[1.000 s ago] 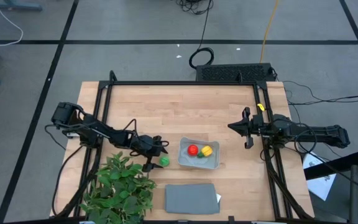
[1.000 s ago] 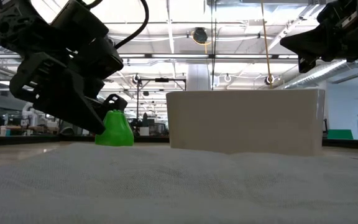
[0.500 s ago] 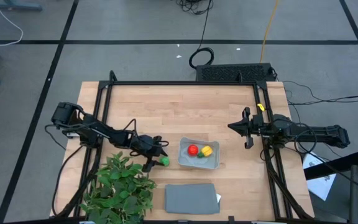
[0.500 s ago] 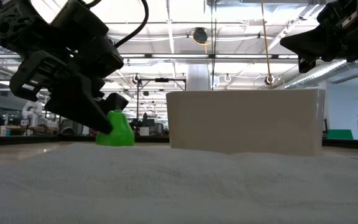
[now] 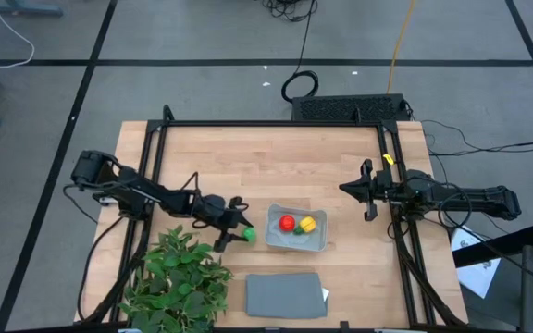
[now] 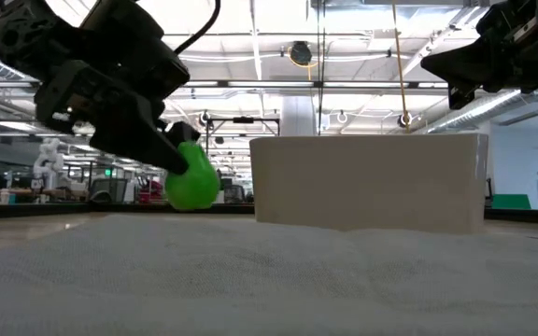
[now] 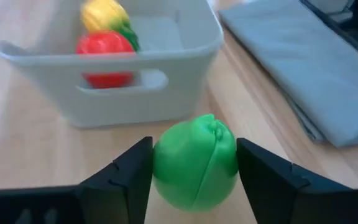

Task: Pick and placing Produce into tupperware
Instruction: Put the green pear into the gray bin

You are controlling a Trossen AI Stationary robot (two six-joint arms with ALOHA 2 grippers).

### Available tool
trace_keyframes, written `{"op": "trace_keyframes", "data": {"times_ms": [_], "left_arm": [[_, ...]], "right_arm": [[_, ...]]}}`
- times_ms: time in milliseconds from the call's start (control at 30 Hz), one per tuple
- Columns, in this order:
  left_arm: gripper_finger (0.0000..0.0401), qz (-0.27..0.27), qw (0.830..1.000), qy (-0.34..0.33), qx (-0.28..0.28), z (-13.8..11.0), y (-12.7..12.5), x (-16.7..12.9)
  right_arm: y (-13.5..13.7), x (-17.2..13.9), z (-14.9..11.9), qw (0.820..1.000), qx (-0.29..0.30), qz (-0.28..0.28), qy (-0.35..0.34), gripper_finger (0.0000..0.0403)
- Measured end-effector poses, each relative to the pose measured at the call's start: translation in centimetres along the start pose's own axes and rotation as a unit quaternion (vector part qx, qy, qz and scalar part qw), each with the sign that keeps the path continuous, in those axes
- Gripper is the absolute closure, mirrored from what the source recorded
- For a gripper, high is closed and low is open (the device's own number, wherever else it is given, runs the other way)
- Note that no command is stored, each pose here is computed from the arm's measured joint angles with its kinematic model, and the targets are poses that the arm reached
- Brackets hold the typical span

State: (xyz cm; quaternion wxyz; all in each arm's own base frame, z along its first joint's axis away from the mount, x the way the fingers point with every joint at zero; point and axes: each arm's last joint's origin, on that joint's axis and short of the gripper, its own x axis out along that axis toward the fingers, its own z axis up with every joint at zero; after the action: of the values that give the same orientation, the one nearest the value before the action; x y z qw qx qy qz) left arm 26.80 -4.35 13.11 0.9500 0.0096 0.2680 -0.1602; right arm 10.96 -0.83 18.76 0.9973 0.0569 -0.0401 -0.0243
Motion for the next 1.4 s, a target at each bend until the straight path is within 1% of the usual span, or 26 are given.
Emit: {"op": "trace_keyframes", "data": {"times_ms": [233, 433, 667, 800, 933, 1033, 1200, 1300, 1400], "left_arm": [[0.0201, 0.029, 0.999, -0.026, 0.012, 1.9, 1.2, -3.0], [0.0198, 0.06, 0.997, -0.045, 0.011, 3.1, 2.2, -5.7], [0.0201, 0.086, 0.992, -0.091, 0.002, 4.2, 3.2, -7.5], [0.0196, 0.096, 0.989, -0.108, -0.019, 4.4, 3.7, -7.7], [0.0193, 0.098, 0.988, -0.118, -0.023, 4.5, 3.9, -7.5], [0.0193, 0.096, 0.984, -0.148, -0.022, 5.1, 3.9, -7.4], [0.0192, 0.091, 0.981, -0.171, -0.021, 5.3, 3.8, -6.6], [0.0192, 0.089, 0.983, -0.159, -0.033, 5.1, 4.1, -5.8], [0.0192, 0.085, 0.985, -0.144, -0.042, 6.0, 4.6, -4.7]], "right_arm": [[0.0, 0.0, 0.0, 1.0, 0.0, 0.0, 0.0, 0.0403], [0.0, 0.0, 0.0, 1.0, 0.0, 0.0, 0.0, 0.0403], [0.0, 0.0, 0.0, 1.0, 0.0, 0.0, 0.0, 0.0403], [0.0, 0.0, 0.0, 1.0, 0.0, 0.0, 0.0, 0.0403], [0.0, 0.0, 0.0, 1.0, 0.0, 0.0, 0.0, 0.0403], [0.0, 0.0, 0.0, 1.0, -0.002, 0.0, 0.0, 0.0403], [0.0, 0.0, 0.0, 1.0, -0.004, 0.0, 0.0, 0.0403], [0.0, 0.0, 0.0, 1.0, -0.005, 0.0, -0.001, 0.0403], [0.0, 0.0, 0.0, 1.0, -0.006, 0.0, -0.003, 0.0403]]}}
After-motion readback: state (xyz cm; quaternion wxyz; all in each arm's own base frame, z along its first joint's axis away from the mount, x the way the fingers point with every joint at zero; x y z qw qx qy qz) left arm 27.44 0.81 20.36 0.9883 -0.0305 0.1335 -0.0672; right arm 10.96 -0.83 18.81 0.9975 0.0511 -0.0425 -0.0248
